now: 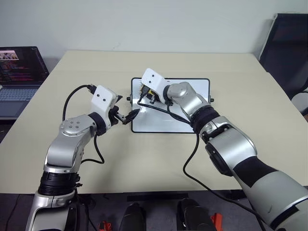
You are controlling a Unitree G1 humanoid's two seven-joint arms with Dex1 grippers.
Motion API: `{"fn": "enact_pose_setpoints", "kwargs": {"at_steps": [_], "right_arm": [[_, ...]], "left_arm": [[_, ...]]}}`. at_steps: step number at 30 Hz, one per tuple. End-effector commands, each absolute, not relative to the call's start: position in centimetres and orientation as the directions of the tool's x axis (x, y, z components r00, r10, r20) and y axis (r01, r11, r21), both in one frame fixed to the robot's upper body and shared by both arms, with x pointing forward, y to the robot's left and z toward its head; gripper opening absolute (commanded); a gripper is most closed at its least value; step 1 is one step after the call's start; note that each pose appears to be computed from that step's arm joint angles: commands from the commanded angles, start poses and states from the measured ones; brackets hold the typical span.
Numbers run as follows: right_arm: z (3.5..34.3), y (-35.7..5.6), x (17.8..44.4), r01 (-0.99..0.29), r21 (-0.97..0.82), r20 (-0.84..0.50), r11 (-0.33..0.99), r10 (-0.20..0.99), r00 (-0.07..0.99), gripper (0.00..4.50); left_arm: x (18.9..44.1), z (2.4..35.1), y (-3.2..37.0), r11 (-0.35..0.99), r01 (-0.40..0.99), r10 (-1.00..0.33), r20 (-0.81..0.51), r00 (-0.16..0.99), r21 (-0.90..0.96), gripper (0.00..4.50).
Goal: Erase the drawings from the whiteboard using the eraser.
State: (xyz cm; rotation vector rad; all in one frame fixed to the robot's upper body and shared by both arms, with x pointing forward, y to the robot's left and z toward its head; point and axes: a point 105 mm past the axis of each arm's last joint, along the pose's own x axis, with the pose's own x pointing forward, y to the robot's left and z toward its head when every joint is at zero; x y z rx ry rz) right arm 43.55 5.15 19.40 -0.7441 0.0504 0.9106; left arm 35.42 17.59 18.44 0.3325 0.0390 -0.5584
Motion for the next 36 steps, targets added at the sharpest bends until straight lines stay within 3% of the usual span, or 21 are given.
{"fn": "enact_pose_setpoints", "kwargs": {"at_steps": [1, 6, 15, 23, 32, 36], "right_arm": [[20.6, 5.8, 43.5, -0.714, -0.584, -0.31, 0.386, 0.707, 0.636, 1.34], [22.9, 5.9, 44.3, -0.617, -0.629, -0.195, 0.473, 0.672, 0.715, 1.34], [21.7, 7.2, 43.2, -0.683, -0.622, -0.273, 0.382, 0.712, 0.646, 1.34], [23.9, 6.8, 44.2, -0.568, -0.669, -0.144, 0.48, 0.666, 0.732, 1.33], [20.6, 6.9, 43.3, -0.684, -0.643, -0.321, 0.346, 0.688, 0.651, 1.33], [22.2, 6.1, 44.2, -0.606, -0.671, -0.232, 0.427, 0.655, 0.719, 1.33]], "left_arm": [[35.2, 20.0, 17.5, 0.793, 0.506, -0.514, -0.072, 0.854, 0.34, 4.5], [35.2, 19.9, 17.6, 0.793, 0.506, -0.514, -0.073, 0.855, 0.34, 4.5], [36.0, 20.9, 19.7, 0.861, 0.408, -0.422, -0.021, 0.906, 0.305, 4.5], [36.1, 21.1, 19.8, 0.866, 0.4, -0.416, -0.011, 0.909, 0.298, 4.5], [36.1, 21.0, 19.5, 0.861, 0.408, -0.424, -0.017, 0.906, 0.304, 4.5], [36.0, 20.9, 19.3, 0.856, 0.416, -0.43, -0.022, 0.902, 0.306, 4.5]]}}
